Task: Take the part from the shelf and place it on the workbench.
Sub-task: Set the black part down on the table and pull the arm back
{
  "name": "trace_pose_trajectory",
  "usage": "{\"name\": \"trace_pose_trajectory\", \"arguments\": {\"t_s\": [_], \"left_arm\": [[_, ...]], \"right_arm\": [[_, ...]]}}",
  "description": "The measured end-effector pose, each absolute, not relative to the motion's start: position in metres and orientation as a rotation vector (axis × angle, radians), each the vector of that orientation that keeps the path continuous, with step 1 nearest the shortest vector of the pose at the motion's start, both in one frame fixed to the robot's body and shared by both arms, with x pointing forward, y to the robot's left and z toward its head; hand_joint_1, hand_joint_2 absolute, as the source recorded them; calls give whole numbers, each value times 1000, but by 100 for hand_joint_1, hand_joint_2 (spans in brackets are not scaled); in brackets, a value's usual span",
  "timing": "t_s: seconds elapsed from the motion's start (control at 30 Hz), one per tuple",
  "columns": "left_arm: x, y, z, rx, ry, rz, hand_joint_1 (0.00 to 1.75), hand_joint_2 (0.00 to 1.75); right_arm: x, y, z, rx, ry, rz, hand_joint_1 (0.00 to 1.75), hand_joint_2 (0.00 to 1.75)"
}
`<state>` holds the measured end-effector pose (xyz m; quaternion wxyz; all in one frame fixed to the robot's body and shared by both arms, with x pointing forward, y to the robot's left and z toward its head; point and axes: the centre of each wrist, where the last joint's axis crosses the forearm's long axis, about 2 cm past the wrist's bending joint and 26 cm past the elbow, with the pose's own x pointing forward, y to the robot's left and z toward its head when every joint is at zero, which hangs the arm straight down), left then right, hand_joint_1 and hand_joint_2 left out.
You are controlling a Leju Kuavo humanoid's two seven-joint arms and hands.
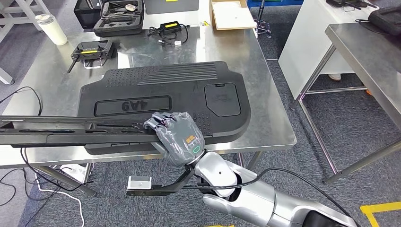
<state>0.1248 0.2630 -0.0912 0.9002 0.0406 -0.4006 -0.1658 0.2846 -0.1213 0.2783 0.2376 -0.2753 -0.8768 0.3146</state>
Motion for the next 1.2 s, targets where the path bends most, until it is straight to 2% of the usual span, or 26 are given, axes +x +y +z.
{"name": "trace_pose_trajectory", "arguments": {"t_s": [1.2], "left_arm": [[125,263,-91,73,-829,-347,0,175]], "right_arm": [[285,-121,280,-763,-2409,869,175,175]]}}
